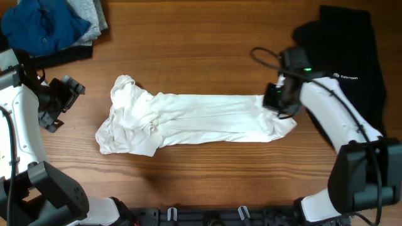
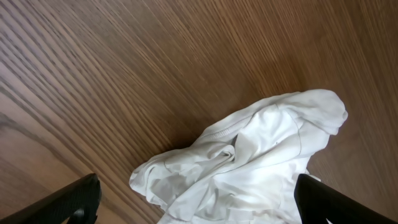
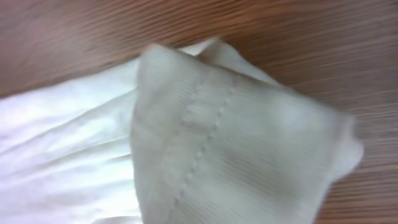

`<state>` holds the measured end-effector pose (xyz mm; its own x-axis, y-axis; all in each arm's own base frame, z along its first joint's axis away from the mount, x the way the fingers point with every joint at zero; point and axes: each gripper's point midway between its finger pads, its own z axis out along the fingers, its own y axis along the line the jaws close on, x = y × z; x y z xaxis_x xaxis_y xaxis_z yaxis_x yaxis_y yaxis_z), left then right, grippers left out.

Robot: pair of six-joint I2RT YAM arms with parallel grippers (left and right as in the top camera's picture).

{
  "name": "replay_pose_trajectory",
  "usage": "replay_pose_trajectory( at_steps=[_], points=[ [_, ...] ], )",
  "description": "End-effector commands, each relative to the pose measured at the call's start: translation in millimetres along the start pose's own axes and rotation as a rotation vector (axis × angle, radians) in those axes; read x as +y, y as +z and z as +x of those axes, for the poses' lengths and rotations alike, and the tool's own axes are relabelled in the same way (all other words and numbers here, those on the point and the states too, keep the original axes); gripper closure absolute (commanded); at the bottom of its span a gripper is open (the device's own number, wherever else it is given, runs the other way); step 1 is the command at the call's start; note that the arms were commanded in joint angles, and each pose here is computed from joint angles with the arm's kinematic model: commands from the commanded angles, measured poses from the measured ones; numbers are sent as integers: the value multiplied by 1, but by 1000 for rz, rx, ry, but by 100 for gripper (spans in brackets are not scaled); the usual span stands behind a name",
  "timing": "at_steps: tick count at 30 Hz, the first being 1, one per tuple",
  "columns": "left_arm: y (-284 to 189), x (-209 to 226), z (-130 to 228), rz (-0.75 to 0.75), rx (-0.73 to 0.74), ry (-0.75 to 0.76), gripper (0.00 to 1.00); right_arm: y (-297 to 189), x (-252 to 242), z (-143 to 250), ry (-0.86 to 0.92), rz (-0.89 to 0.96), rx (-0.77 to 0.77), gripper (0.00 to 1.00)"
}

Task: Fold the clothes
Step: 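Fold the right end leftward over the strip with the right gripper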

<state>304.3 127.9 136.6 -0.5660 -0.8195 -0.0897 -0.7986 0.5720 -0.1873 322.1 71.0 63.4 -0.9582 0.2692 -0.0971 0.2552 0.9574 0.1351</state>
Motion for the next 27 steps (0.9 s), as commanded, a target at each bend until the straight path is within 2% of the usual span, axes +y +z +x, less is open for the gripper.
replay_pose_trajectory(
  at_steps=[1,7,10,11,13,14,15,16,22,24,27],
  points=[
    [-7,-3,-4,22,-18,4,0,1,28,8,-21,8,-20,96],
    [-7,-3,-4,22,-18,4,0,9,54,22,-52,-7,-9,94],
    [-7,-3,-4,22,-18,4,0,9,67,24,-73,-52,-6,87],
    [-7,-3,-4,22,-18,4,0,9,70,25,-78,-66,-2,79],
    [-7,-3,-4,22,-18,4,0,8,75,27,-83,-85,5,41],
    [-7,-3,-4,22,-18,4,0,8,77,28,-84,-96,9,26],
    [-7,-3,-4,22,-18,4,0,8,78,28,-84,-98,7,18],
    [-7,-3,-4,22,-18,4,0,8,77,27,-86,-97,6,14],
    [-7,-3,-3,21,-15,3,0,-5,73,16,-73,-94,-8,10],
    [-7,-3,-3,20,-14,4,0,-15,63,4,-73,-78,-24,3],
    [-7,-3,-3,21,-15,4,0,-18,42,-5,-45,-27,-30,1]
  ],
)
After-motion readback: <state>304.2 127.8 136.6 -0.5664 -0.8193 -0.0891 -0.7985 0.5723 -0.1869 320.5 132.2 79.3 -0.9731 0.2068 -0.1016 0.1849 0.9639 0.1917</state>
